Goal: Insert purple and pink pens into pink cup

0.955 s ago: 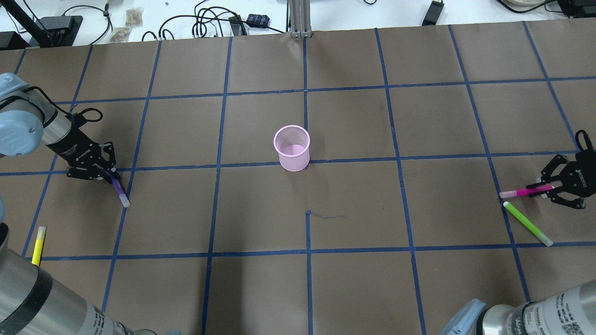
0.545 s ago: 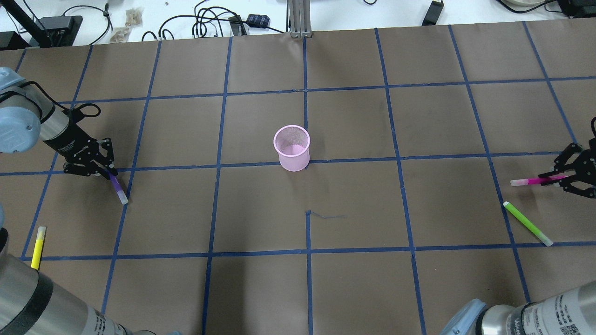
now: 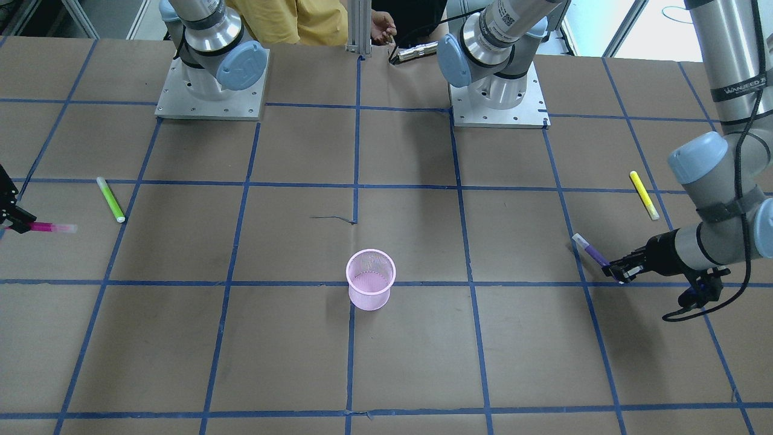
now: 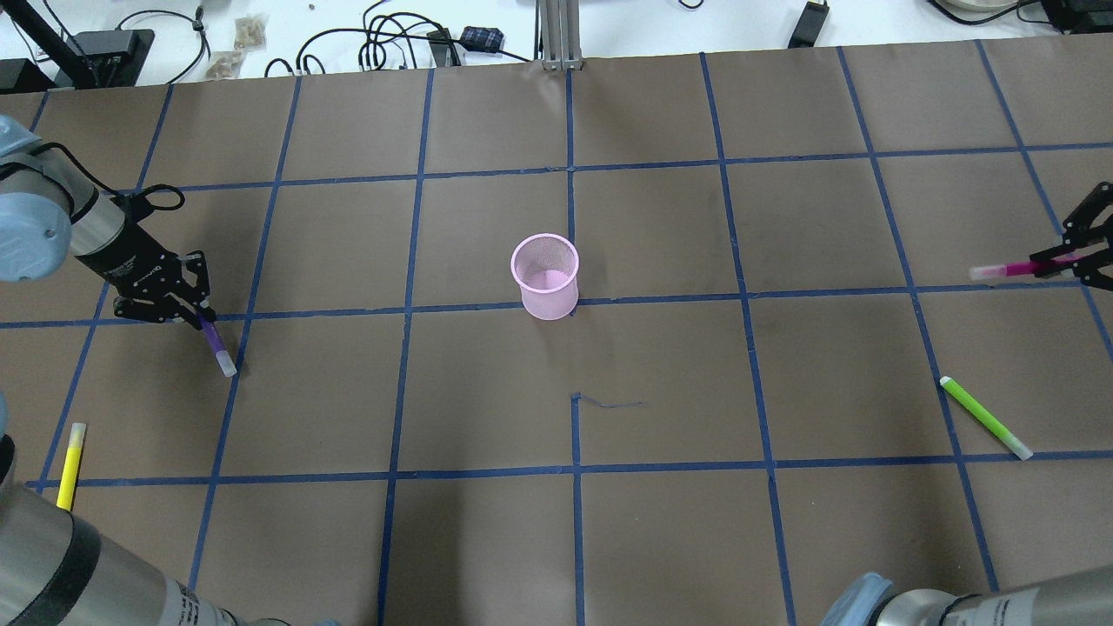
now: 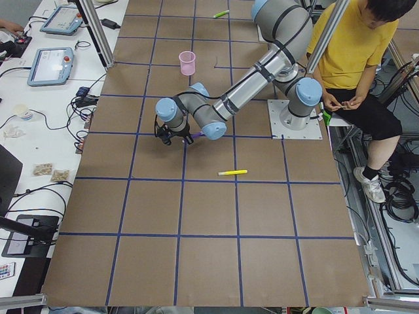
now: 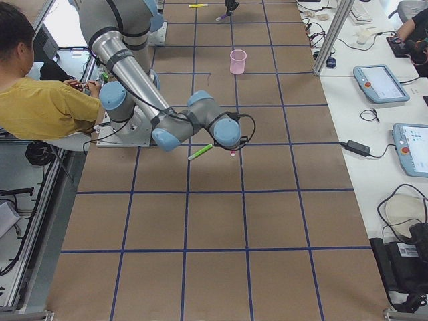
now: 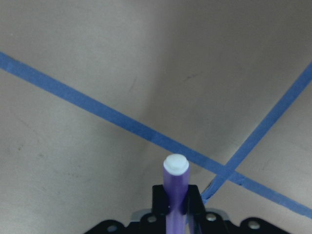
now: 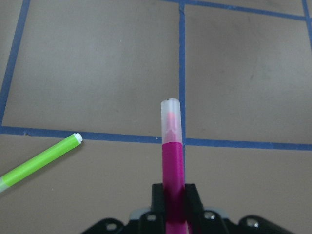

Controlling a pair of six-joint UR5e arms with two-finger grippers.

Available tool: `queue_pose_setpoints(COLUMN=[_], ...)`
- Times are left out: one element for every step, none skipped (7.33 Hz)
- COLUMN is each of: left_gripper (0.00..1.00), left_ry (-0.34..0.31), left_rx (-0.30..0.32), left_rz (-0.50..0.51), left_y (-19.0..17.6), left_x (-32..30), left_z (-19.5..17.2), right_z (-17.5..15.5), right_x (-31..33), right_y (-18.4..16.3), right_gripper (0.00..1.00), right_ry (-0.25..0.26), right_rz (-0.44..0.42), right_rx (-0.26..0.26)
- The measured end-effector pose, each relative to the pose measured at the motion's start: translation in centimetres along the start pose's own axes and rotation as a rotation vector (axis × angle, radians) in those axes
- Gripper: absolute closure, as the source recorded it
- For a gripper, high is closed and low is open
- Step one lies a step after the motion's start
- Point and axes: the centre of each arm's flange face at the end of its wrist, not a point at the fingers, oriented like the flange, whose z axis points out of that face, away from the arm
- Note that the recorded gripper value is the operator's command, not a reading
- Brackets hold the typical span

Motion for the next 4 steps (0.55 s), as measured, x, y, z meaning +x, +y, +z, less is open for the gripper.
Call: queue_pose_setpoints(left_gripper=[1.0, 1.0, 1.0, 1.0], left_ry=[-0.001, -0.002, -0.002, -0.001], left_rx=[0.003, 0.005, 0.006, 0.006], left_rz=[0.001, 0.001, 0.002, 0.002], left_y=[0.1, 0.2, 0.2, 0.2], left_x=[0.1, 0.1, 0.1, 0.1], left_z=[-0.2, -0.3, -0.4, -0.4], right_z=[-1.1, -1.4, -0.6, 1.0], right_x=[1.5, 2.7, 3.8, 4.7], right_y=[-5.1, -10.3, -15.6, -21.3], right_gripper=[1.0, 1.0, 1.0, 1.0], right_ry=[-0.006, -0.016, -0.041, -0.07], right_rz=[-0.038, -0.062, -0.081, -0.103], right_rx=[-0.046, -0.081, -0.115, -0.152])
